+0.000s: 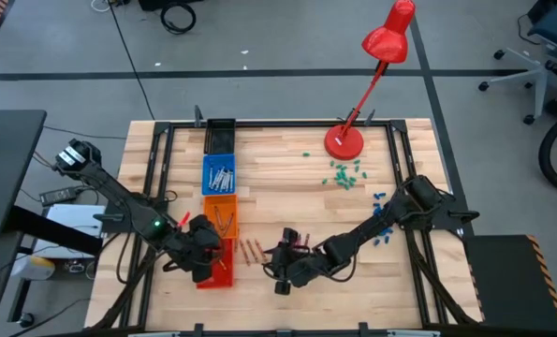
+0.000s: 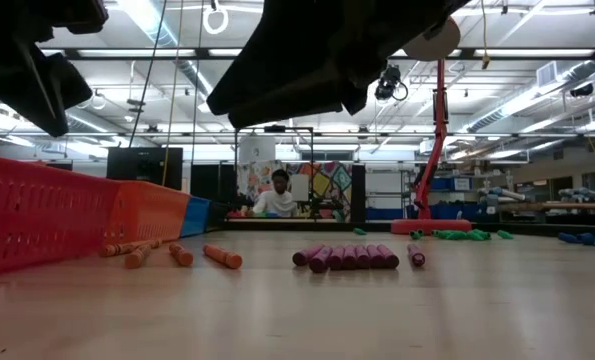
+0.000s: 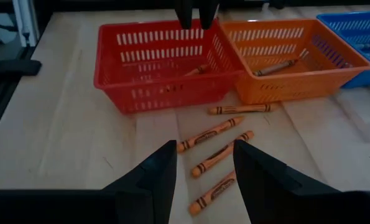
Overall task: Sort crayons
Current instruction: Put the orange crayon into the red bin
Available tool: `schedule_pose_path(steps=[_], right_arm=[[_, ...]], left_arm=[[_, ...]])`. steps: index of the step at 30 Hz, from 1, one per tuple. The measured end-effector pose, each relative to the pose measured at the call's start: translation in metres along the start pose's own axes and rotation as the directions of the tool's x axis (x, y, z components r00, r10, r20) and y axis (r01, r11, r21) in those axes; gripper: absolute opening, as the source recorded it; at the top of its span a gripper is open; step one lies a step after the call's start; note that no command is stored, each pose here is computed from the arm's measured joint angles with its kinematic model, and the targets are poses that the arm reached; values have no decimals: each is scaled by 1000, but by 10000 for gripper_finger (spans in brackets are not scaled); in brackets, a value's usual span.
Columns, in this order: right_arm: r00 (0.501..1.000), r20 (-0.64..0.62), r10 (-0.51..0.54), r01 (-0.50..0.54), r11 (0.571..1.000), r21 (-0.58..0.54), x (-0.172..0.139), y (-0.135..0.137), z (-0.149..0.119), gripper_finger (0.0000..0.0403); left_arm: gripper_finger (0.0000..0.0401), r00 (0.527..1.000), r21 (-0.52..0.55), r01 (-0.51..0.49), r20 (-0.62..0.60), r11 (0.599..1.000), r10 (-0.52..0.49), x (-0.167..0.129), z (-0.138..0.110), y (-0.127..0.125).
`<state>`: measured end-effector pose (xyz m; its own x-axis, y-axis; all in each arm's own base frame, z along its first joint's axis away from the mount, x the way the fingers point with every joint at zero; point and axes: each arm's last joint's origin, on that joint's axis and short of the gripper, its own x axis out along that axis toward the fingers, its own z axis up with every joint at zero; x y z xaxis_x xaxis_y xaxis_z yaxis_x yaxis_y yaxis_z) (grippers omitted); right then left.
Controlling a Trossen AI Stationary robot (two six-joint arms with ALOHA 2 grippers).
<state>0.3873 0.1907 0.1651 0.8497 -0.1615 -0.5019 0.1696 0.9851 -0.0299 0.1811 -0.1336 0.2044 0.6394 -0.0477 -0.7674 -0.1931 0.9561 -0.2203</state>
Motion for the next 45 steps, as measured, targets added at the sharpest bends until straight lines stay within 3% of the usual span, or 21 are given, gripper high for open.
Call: schedule_pose_path(steps=[4, 7, 10, 14, 21, 25, 34, 38, 45], right_arm=[[1000, -12, -7, 8, 1000, 29, 7, 3, -4, 162], [997, -70, -29, 28, 1000, -8, 26, 13, -12, 162], [982, -136, -128, 117, 989, -85, 35, 19, -12, 162], [970, -156, -185, 173, 981, -88, 38, 20, 0, 162], [952, -265, -150, 162, 987, 22, 54, 4, -3, 162], [935, -321, -151, 161, 987, 4, 66, -2, -17, 162], [922, -362, -138, 163, 986, 39, 70, -4, -23, 161], [914, -393, -97, 139, 987, 78, 72, -8, -22, 140], [896, -444, -8, 75, 988, 132, 76, -15, -19, 63]], left_arm=[[101, 1000, 19, -17, 23, 1000, 17, 0, 1, 0], [101, 999, 22, -21, 39, 1000, 21, 0, 2, 0], [101, 999, 20, -23, 42, 1000, 22, 0, 2, 0], [101, 999, 21, -15, 44, 1000, 14, -1, 1, -1], [101, 999, 23, -13, 42, 1000, 12, -1, 0, -2], [101, 999, 19, -16, 45, 1000, 15, -1, 1, -2], [101, 999, 20, -19, 44, 1000, 18, -1, 0, -1], [101, 999, 21, -20, 43, 1000, 19, -1, 0, -1], [101, 999, 21, -20, 43, 1000, 19, -1, 0, -1]])
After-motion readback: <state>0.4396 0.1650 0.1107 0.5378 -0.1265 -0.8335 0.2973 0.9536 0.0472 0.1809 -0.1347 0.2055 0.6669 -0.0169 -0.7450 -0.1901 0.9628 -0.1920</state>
